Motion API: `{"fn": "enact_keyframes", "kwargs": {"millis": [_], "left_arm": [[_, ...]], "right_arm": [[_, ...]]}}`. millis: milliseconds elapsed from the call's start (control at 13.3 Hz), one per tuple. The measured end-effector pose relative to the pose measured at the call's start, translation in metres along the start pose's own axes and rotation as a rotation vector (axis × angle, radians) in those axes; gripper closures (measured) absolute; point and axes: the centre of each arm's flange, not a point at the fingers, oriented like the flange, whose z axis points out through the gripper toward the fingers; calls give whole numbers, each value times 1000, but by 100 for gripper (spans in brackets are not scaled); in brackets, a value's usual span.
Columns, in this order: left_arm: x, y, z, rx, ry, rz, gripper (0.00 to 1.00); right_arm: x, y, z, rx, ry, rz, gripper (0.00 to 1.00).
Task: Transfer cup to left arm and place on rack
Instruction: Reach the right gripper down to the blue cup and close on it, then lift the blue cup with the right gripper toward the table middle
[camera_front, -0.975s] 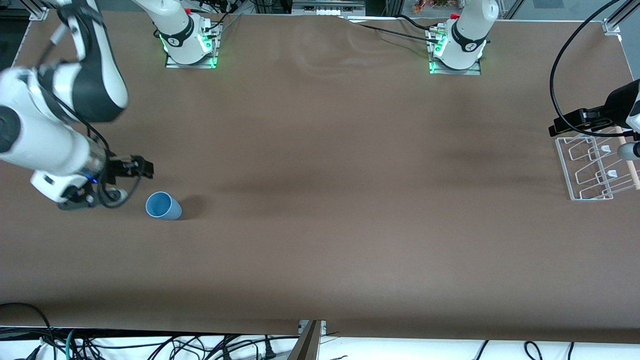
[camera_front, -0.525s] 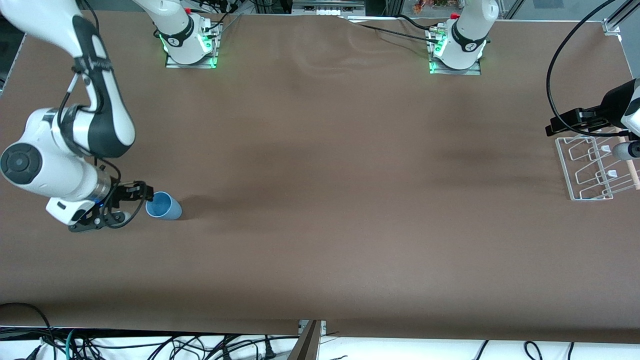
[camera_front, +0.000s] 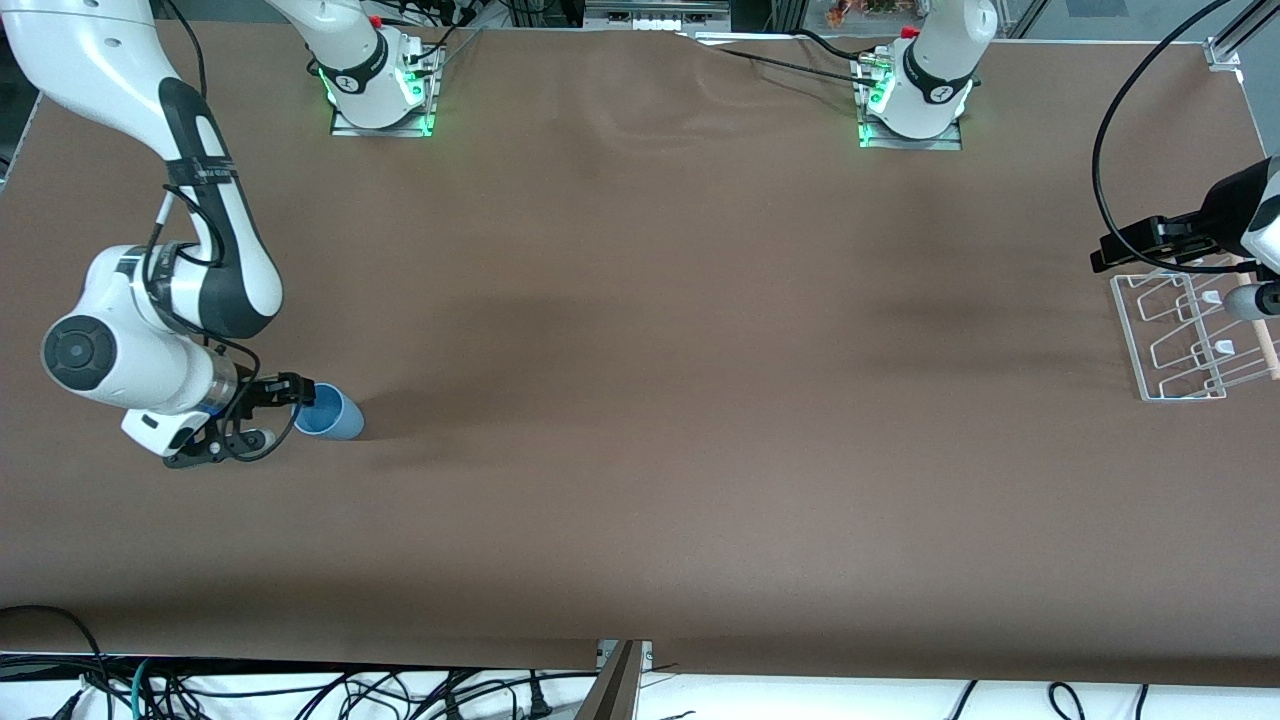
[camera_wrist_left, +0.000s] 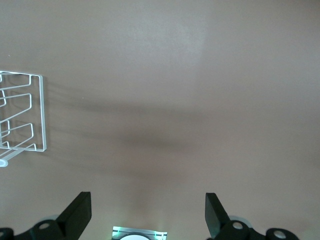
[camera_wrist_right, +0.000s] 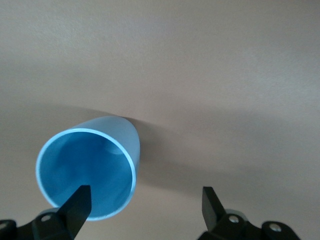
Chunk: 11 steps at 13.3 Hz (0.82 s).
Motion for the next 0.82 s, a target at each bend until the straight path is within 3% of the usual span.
{"fn": "enact_keyframes", "kwargs": {"millis": [300,450,825], "left_arm": [[-1,8,1,3,-2,14,0],[-1,10,1,3,-2,17,0],[-3,14,-1,4,2,24,0]], "right_arm": [[0,0,11,-5,22,0,5],[1,1,20,1,18,5,24],[1,-1,41,50,9,42,84]]}}
